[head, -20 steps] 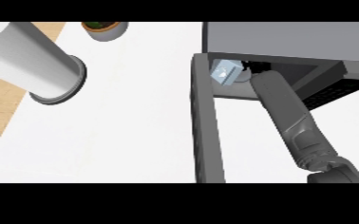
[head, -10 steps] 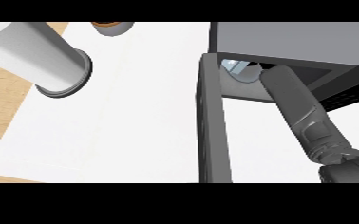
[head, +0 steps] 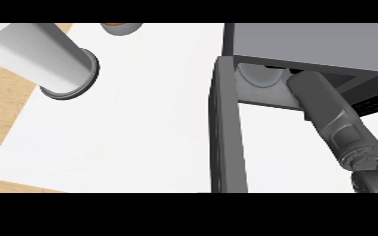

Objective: Pick up the milk, place it into the microwave and close the microwave

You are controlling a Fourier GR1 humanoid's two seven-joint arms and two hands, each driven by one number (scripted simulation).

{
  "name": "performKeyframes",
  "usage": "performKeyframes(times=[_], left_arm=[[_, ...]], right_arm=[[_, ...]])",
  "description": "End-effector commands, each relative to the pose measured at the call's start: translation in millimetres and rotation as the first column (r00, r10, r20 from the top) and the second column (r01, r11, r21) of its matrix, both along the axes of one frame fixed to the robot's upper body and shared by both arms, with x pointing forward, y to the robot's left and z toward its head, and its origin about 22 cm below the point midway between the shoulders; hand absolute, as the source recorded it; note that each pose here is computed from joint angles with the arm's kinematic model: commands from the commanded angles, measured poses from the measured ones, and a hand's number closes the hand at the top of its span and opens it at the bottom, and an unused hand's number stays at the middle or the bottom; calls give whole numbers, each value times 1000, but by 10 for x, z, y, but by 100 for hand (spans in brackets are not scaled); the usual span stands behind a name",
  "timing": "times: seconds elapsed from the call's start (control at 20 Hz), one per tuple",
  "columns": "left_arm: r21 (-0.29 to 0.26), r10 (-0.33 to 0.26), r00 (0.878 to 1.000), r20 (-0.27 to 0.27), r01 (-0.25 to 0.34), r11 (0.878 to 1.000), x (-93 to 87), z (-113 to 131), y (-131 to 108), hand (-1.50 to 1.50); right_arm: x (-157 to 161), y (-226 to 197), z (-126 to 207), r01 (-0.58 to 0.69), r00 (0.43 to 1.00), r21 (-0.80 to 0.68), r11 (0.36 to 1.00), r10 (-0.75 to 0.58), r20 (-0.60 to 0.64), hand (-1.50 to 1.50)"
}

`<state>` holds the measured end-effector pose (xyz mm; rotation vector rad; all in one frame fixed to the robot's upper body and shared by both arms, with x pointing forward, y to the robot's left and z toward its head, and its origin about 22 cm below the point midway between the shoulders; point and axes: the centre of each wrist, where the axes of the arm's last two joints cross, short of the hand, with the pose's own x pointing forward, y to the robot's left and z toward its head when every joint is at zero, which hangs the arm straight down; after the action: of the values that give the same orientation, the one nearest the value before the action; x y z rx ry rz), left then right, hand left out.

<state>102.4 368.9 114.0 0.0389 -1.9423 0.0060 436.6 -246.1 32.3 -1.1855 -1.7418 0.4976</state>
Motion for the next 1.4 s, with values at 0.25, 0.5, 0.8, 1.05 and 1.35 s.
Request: performKeyframes(times=[0.25, 0.5, 0.8, 1.05, 1.35], left_arm=[[24, -72, 997, -22, 73, 997, 135, -48, -47, -150], [39, -108, 993, -45, 110, 993, 161, -108, -89, -150], [25, -229, 973, -36, 230, 973, 288, -131, -226, -150], [16, -265, 964, -6, 265, 964, 323, -130, -307, -150], [6, -323, 946, -34, 323, 946, 355, -160, -523, -150]], right_arm=[[66, 315, 78, -176, 984, 3, 984, 176, 15, -150], [113, 311, 184, -272, 962, 91, 958, 273, -2, -150], [101, 265, 160, -349, 934, 253, 903, 357, 14, -150], [19, 273, -19, -392, 911, 399, 829, 410, 41, -150], [-103, 369, -266, -417, 884, 543, 729, 464, 57, -150]])
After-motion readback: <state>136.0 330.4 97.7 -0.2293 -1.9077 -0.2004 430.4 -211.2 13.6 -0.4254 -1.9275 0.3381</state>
